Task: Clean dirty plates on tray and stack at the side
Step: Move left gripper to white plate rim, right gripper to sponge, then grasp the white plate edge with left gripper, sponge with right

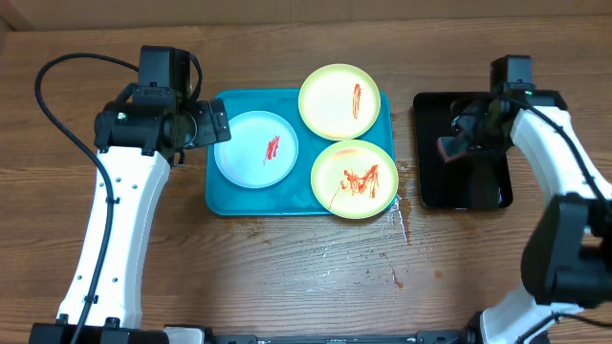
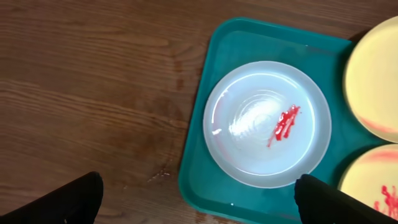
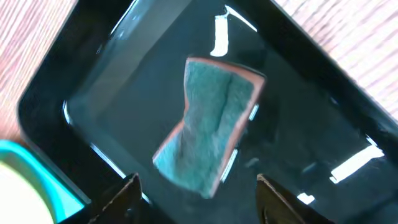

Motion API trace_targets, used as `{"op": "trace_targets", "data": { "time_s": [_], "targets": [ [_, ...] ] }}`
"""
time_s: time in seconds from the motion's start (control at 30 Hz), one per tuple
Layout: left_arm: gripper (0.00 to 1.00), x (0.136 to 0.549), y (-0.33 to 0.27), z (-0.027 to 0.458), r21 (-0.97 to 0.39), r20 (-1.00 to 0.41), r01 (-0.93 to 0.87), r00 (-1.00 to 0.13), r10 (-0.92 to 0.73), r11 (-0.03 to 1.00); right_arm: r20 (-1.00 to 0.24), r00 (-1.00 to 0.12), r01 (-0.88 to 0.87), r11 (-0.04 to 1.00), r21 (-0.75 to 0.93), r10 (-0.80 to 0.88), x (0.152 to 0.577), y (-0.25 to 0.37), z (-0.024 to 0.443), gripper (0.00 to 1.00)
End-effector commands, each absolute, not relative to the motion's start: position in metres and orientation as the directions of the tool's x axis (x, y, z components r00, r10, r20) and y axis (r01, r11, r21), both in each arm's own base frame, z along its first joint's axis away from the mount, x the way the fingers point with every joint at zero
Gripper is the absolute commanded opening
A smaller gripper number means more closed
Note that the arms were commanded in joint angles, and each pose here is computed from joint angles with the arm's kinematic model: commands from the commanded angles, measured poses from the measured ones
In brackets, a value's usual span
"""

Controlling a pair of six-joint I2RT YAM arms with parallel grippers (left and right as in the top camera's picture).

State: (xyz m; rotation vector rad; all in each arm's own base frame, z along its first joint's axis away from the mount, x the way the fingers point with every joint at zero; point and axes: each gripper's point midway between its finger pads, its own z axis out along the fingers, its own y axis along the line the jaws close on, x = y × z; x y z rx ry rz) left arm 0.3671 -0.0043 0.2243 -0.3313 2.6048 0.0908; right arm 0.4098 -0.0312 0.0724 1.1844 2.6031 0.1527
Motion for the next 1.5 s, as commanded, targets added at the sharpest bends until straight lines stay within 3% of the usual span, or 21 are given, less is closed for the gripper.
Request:
{"op": "trace_targets", "data": {
  "time_s": [0.0, 0.17, 0.63, 0.9, 1.1, 1.17, 1.33, 1.47],
  "targets": [
    [0.99, 0.370, 0.005, 0.236, 0.022, -0.529, -0.290, -0.815, -0.235, 0.957, -0.257, -0.566, 0.742, 0.620, 0.253, 0.783, 0.429, -0.038, 0.083, 0.56],
    [1.00, 0.370, 0.004, 0.236, 0.022, -0.529, -0.290, -0.815, -0.235, 0.957, -0.300, -0.550, 0.750, 0.619, 0.235, 0.780, 0.434, -0.046, 0.082, 0.51],
    [0.99, 0.366, 0.003, 0.233, 0.020, -0.510, -0.284, -0.827, -0.234, 0.959, -0.176, -0.599, 0.769, 0.622, 0.147, 0.781, 0.424, -0.038, 0.018, 0.42],
    [1.00, 0.366, 0.003, 0.233, 0.020, -0.510, -0.284, -0.828, -0.235, 0.959, -0.163, -0.621, 0.757, 0.640, 0.130, 0.767, 0.422, -0.038, 0.010, 0.33],
    [0.99, 0.366, 0.002, 0.233, 0.014, -0.510, -0.281, -0.827, -0.235, 0.960, -0.141, -0.659, 0.732, 0.673, 0.102, 0.738, 0.414, -0.036, 0.010, 0.08],
    [0.98, 0.367, 0.000, 0.233, 0.004, -0.511, -0.276, -0.827, -0.235, 0.961, -0.147, -0.693, 0.700, 0.708, 0.096, 0.706, 0.414, -0.036, 0.011, 0.04],
    [0.98, 0.367, -0.001, 0.233, 0.003, -0.509, -0.275, -0.828, -0.235, 0.961, -0.143, -0.742, 0.652, 0.754, 0.077, 0.655, 0.411, -0.036, 0.010, 0.04],
    [0.90, 0.367, -0.005, 0.233, -0.010, -0.503, -0.249, -0.836, -0.220, 0.968, -0.135, -0.785, 0.602, 0.796, 0.065, 0.605, 0.412, -0.035, 0.018, 0.04]
  ]
}}
